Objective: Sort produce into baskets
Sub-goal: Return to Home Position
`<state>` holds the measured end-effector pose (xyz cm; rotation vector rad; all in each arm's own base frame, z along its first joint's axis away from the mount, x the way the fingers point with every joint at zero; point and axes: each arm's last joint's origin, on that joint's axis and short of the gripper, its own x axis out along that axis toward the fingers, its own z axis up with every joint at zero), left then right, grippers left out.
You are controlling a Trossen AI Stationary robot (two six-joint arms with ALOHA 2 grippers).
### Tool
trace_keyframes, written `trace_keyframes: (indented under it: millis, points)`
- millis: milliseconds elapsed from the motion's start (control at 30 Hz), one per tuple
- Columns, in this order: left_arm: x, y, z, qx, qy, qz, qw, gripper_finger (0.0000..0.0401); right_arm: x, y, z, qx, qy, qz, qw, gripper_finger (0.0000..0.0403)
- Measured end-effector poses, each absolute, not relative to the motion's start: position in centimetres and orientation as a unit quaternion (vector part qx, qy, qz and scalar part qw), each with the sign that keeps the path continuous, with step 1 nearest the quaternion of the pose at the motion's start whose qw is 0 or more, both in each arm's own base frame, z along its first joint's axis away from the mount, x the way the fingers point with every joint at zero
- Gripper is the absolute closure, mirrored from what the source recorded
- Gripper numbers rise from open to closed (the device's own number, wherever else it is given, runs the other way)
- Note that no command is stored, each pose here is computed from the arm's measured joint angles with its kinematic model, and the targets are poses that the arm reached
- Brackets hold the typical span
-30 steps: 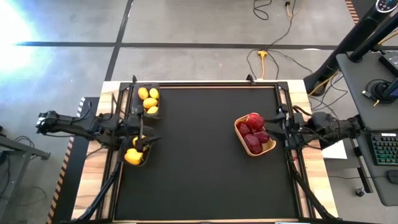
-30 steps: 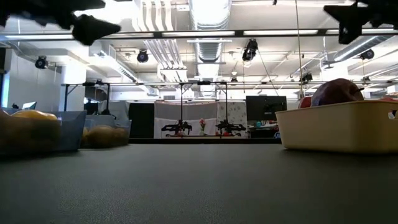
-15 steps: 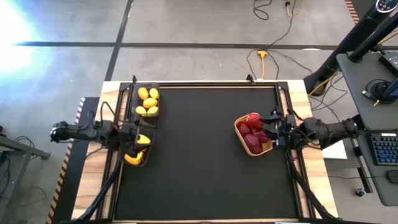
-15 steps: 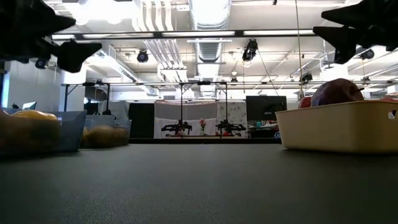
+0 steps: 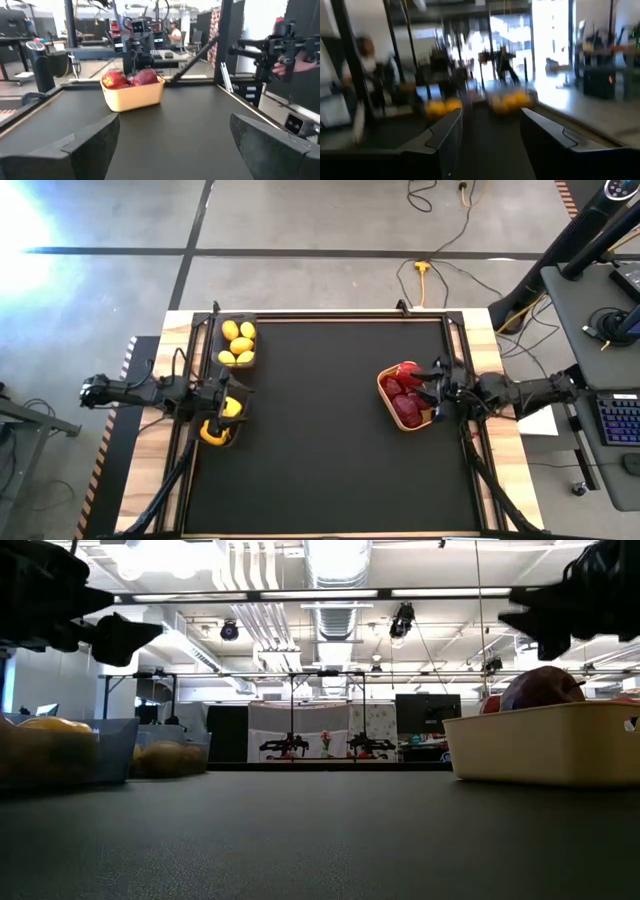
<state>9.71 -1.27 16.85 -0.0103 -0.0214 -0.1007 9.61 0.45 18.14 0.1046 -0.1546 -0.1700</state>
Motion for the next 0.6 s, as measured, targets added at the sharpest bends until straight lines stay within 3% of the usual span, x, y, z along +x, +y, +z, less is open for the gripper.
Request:
trace_keyframes:
  millis: [133, 600]
  points:
    - [9.89, -1.31, 16.61, -0.004, 0.004, -0.052, 0.999, 0.0042, 9.86, 0.52, 17.0, 0.036, -0.015, -0.083, 0.996, 0.0216]
    - [10.23, -1.35, 16.13, -0.001, 0.032, -0.051, 0.998, 0.0042, 10.21, 0.55, 16.75, 0.031, 0.015, -0.086, 0.996, 0.0216]
